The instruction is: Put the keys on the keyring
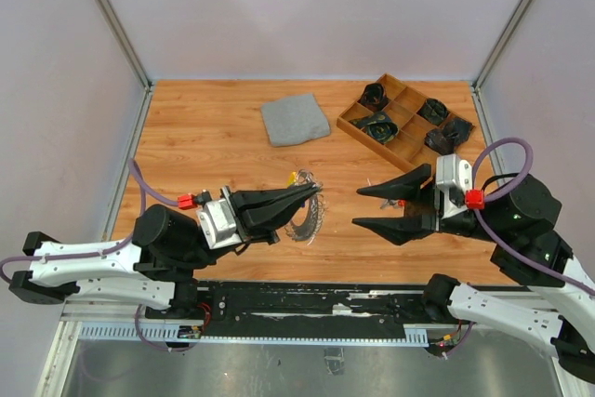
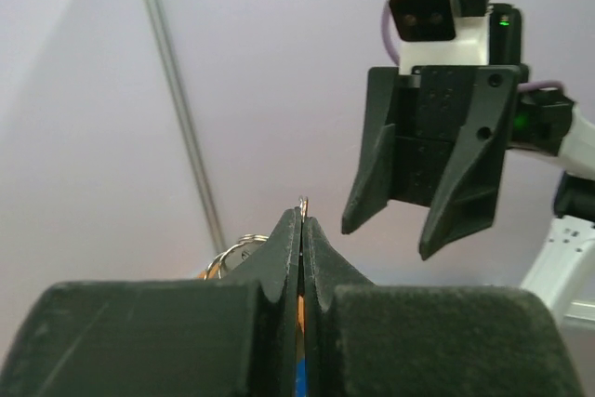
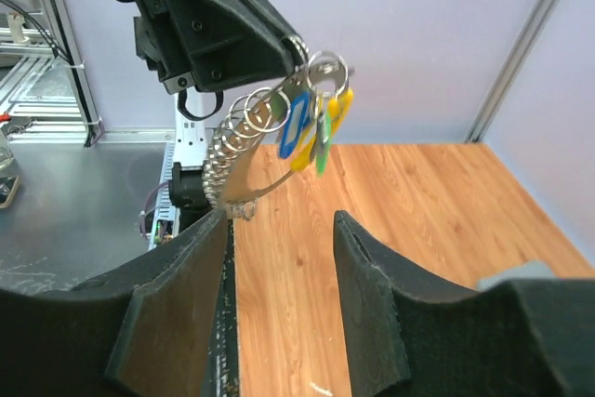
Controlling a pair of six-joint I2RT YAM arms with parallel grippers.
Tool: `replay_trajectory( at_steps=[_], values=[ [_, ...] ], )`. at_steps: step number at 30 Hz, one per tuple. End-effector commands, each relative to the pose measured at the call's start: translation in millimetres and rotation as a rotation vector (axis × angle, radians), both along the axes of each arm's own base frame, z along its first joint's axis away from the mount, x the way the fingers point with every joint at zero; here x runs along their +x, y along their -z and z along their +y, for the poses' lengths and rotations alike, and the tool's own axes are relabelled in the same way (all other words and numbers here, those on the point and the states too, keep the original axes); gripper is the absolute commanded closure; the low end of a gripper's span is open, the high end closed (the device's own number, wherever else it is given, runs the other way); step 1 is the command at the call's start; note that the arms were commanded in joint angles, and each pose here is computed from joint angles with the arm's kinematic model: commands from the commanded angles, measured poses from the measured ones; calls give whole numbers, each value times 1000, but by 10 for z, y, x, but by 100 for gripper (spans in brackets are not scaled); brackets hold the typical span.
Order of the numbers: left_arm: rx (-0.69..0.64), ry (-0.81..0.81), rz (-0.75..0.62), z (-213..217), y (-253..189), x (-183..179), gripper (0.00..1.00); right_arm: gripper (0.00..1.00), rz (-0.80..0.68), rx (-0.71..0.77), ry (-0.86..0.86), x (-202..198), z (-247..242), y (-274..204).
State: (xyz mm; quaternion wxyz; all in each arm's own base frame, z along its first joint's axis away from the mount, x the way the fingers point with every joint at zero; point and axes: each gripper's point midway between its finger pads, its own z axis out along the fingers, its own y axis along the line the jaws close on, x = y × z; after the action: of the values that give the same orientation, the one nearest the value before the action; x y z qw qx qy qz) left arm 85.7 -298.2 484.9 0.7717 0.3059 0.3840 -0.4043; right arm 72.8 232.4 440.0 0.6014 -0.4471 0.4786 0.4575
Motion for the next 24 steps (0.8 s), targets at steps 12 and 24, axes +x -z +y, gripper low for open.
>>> replay_trajectory(
  at_steps=[12,24],
  values=[
    [16,245,-40,-139,-104,-412,100,68,-282,212,-204,-313,105,-622],
    [0,292,-60,-102,-176,-504,100,73,-235,131,-278,-345,227,-383]
  ],
)
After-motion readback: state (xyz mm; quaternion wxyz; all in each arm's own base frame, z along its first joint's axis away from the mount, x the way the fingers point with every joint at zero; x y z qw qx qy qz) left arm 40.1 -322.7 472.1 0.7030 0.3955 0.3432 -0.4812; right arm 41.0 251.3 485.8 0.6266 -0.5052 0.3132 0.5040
